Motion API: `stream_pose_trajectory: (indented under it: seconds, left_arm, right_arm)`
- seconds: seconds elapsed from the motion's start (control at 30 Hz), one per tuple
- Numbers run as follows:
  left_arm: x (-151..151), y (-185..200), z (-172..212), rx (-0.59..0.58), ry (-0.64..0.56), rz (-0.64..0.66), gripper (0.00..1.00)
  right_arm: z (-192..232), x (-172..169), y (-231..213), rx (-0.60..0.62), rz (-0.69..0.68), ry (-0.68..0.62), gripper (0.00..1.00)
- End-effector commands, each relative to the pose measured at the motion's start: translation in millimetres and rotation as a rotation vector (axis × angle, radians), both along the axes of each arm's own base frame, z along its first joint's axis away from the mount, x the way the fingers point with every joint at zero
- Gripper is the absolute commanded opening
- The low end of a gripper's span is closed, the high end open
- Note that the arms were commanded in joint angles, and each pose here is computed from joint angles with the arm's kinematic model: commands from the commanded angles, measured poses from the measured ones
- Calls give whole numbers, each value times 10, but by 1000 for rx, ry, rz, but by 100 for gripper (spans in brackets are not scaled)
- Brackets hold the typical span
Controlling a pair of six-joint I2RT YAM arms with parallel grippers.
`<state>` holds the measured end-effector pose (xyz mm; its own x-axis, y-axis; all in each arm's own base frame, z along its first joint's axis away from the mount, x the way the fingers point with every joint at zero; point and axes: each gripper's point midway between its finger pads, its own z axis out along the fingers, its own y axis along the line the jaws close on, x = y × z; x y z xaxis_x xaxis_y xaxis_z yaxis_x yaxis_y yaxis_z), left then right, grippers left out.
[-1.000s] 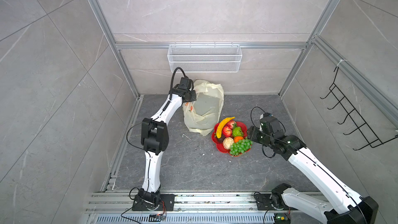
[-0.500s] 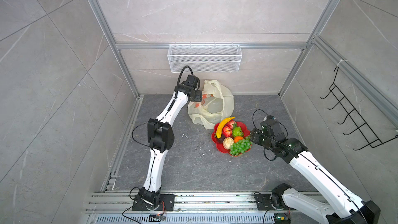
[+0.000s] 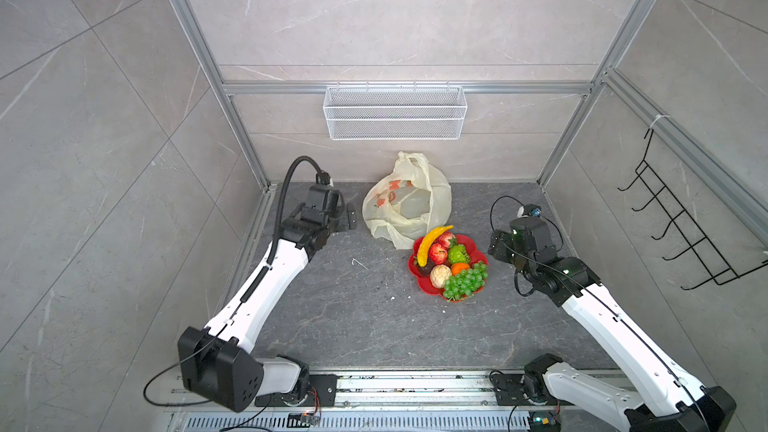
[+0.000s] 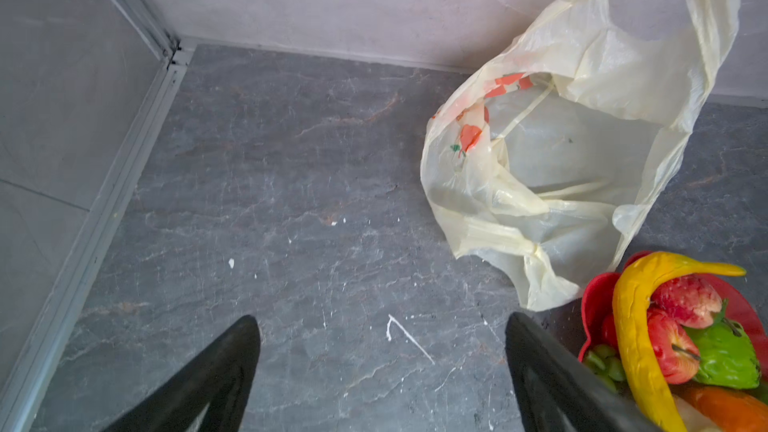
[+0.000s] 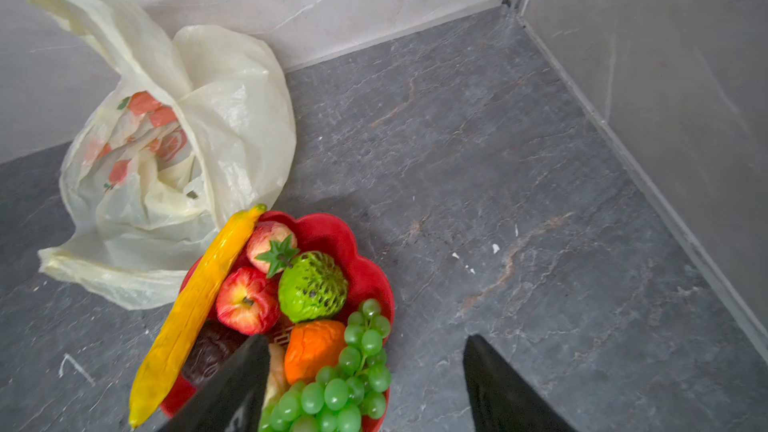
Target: Take the fake fruits out of the plastic bag
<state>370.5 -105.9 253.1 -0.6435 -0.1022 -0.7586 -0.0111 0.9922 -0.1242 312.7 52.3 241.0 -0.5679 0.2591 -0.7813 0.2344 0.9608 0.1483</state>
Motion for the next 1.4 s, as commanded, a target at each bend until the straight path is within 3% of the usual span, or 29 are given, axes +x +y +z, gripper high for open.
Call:
stream_pose_trajectory:
  seconds: [0.0, 0.13, 0.3, 0.53, 0.83, 1.03, 1.37]
  left_arm:
    - [-224, -438, -315, -230, 147, -88, 91]
    - [-625, -1039, -694, -342, 286, -180, 89]
    - [-742, -1437, -1241, -505, 378, -150, 81]
    - [-751, -1823, -1485, -528, 407, -183, 70]
    - [-677, -2100, -1614, -545, 436, -221, 66]
    - [-587, -2146, -1769, -492, 463, -215, 51]
    - [-580, -2089, -1978, -456, 512, -162, 16]
  right_arm:
    - [-31, 24, -73, 10, -35, 19, 76]
    - [-167, -55, -74, 41, -42, 36, 76]
    - [-230, -180, -37, 110, -43, 56, 76]
    - [-383, -293, 43, 163, -3, 81, 76]
    - [-679, -371, 79, 167, 17, 141, 76]
    - [-850, -389, 112, 147, 42, 204, 74]
    - [-793, -377, 100, 140, 40, 192, 74]
